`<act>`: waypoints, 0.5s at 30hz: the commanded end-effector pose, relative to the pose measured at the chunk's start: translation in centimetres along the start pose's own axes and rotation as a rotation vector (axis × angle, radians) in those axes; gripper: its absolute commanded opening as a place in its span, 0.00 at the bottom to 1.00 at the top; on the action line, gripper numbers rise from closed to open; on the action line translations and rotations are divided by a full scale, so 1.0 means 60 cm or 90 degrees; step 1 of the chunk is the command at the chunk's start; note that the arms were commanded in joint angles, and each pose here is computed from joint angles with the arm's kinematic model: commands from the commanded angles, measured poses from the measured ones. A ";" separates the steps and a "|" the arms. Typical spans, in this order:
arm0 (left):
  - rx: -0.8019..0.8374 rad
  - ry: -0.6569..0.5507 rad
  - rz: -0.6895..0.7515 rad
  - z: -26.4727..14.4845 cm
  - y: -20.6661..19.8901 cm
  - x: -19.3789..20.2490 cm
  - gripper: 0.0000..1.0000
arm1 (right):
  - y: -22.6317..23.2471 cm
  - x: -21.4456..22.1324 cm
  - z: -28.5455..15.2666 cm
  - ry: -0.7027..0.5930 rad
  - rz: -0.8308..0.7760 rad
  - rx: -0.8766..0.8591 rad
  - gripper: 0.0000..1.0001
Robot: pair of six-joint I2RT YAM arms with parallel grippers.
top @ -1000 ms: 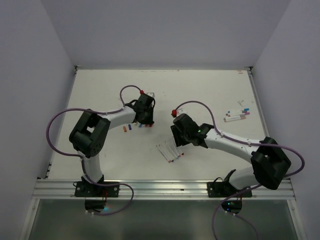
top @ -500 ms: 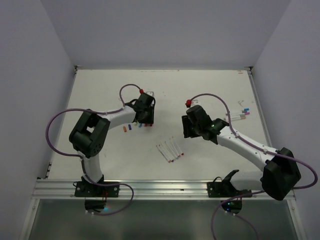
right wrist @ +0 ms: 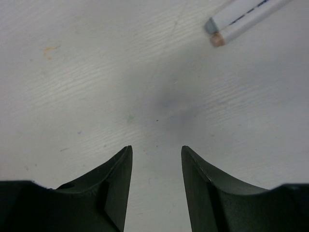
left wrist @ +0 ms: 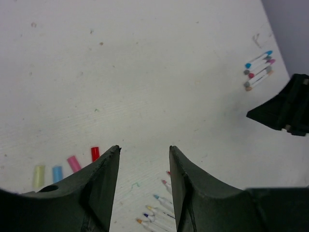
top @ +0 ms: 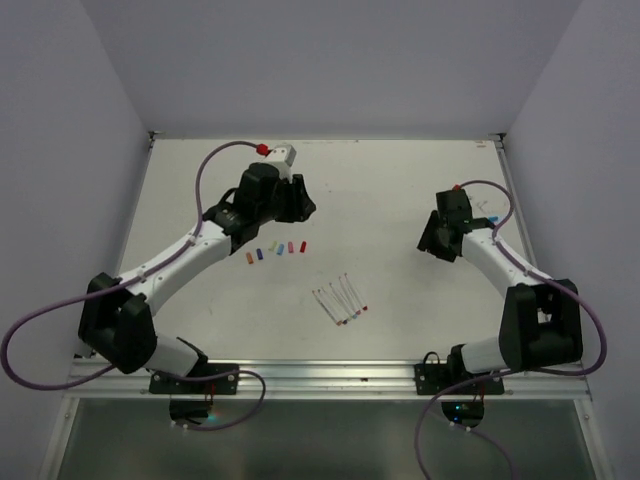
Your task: Open the pen caps
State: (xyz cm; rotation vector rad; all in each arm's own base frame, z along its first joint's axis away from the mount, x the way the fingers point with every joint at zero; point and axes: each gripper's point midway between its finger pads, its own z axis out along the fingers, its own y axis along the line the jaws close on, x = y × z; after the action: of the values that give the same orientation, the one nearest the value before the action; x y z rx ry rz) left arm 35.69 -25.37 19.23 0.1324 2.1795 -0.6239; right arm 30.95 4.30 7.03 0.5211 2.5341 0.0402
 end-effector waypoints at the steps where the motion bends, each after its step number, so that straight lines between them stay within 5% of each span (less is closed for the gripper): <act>1: 0.091 -0.053 0.017 -0.046 -0.042 -0.020 0.49 | -0.027 -0.052 0.024 -0.019 0.091 0.011 0.48; 15: 0.249 -0.074 -0.010 -0.125 -0.095 0.013 0.50 | -0.132 -0.141 0.080 -0.029 0.177 0.134 0.47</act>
State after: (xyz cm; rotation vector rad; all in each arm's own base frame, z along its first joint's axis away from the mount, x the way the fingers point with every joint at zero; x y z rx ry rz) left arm 28.61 -25.42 22.02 0.2338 2.0300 -0.9239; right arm 35.60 -4.92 5.60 0.8937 2.4650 -0.0846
